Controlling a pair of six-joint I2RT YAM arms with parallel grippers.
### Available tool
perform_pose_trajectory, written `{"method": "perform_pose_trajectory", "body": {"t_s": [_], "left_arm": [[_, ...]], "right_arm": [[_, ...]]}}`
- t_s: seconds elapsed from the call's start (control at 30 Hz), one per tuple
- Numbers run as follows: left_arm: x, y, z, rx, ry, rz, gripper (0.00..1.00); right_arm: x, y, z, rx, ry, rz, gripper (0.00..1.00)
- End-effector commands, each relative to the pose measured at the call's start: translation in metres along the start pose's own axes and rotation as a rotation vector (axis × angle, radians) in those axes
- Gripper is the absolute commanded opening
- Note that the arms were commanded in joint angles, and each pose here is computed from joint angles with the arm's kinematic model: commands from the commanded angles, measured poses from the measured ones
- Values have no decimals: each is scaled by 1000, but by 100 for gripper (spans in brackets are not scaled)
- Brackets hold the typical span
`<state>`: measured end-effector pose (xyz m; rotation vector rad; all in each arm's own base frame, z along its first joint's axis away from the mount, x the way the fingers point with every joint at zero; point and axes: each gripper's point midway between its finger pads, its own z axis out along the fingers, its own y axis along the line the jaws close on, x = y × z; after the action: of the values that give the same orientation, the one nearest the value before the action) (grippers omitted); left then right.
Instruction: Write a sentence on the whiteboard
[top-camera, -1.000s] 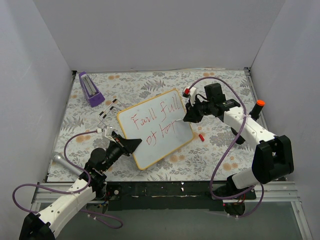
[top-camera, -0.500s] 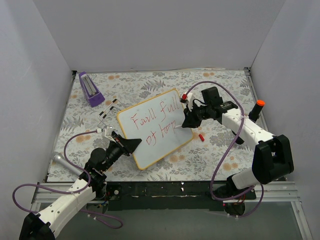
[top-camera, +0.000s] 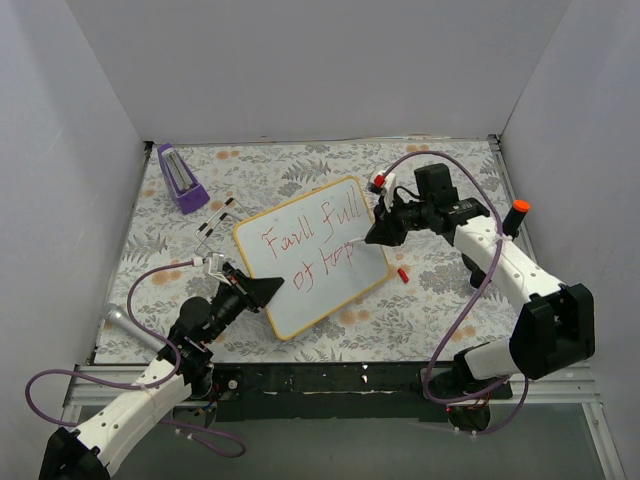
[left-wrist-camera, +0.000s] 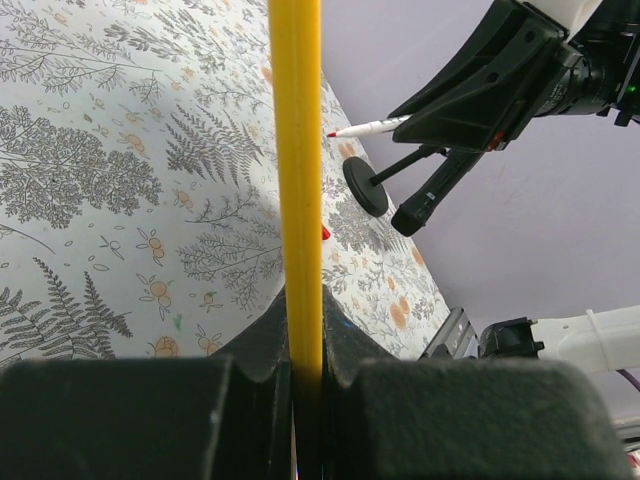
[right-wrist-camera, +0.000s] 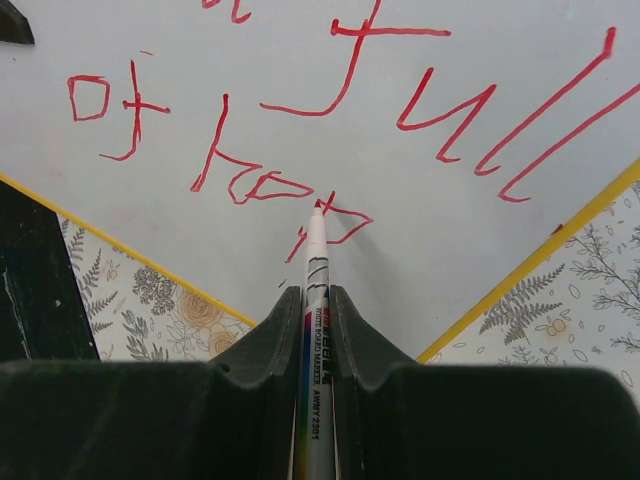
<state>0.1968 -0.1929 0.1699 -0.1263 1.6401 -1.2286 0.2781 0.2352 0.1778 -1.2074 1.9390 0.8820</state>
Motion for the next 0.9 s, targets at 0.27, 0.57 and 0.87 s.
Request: {"method": "perform_pose_trajectory", "body": {"t_s": [0.27,0.57,0.87], "left_arm": [[-22,-28,-5,136,-112,2,0],[-21,-27,-5,132,-107,0,0],[-21,-28,-4,133,-108,0,0]], "right_arm": [[-15,-3,-32,40,-114,-15,1],[-15,-10,-40,65,-142,-14,1],[-11,-14,-42,71,-153,-3,1]]}}
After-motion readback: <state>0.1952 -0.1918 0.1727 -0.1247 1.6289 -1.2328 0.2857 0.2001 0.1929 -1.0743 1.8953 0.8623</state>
